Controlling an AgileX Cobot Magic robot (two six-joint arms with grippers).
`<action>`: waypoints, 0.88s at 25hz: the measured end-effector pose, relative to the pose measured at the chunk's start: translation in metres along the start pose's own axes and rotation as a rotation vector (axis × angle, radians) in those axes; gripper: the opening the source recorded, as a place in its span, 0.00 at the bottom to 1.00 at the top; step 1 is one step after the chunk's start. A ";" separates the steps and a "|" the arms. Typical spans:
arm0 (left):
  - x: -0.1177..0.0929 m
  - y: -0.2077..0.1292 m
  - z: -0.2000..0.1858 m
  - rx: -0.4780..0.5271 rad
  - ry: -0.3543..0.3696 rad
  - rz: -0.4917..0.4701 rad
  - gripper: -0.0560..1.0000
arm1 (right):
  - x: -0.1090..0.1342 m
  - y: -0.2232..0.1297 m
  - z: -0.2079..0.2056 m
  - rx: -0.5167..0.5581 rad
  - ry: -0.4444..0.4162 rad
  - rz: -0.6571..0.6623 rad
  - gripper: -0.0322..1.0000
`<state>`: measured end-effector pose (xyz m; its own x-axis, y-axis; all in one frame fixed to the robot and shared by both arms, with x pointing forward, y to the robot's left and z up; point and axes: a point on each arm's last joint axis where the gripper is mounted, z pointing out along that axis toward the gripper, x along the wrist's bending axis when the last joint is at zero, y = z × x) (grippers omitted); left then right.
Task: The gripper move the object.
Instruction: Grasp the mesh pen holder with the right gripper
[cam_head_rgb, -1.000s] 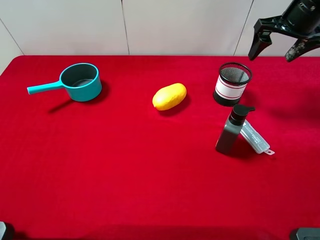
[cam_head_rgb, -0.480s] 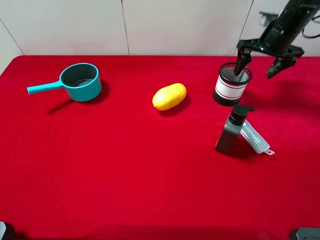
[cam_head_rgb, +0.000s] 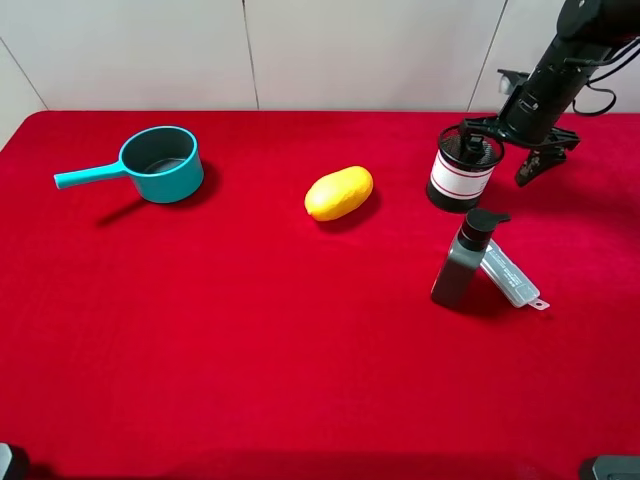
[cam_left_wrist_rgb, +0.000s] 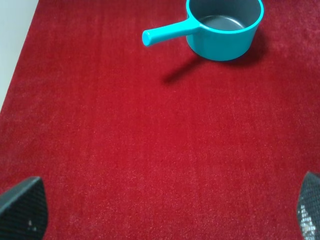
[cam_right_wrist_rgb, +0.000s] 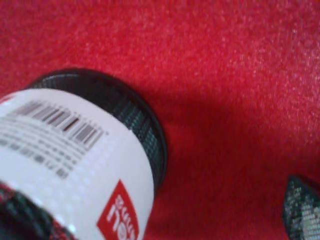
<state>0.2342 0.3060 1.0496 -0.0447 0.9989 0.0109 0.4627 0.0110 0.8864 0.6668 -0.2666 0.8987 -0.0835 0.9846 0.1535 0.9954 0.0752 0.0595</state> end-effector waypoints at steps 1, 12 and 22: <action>0.000 0.000 0.000 0.000 0.000 0.000 1.00 | 0.000 0.000 0.000 0.000 0.000 0.000 0.70; 0.000 0.000 0.000 0.000 0.000 0.000 1.00 | 0.000 0.001 0.000 -0.013 -0.002 0.000 0.47; 0.000 0.000 0.000 0.000 0.000 0.000 1.00 | 0.000 0.002 0.000 -0.019 -0.002 0.001 0.12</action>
<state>0.2342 0.3060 1.0496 -0.0447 0.9989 0.0109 0.4627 0.0110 0.8864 0.6686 -0.2666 0.8983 -0.0826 0.9850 0.1517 0.9944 0.0714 0.0780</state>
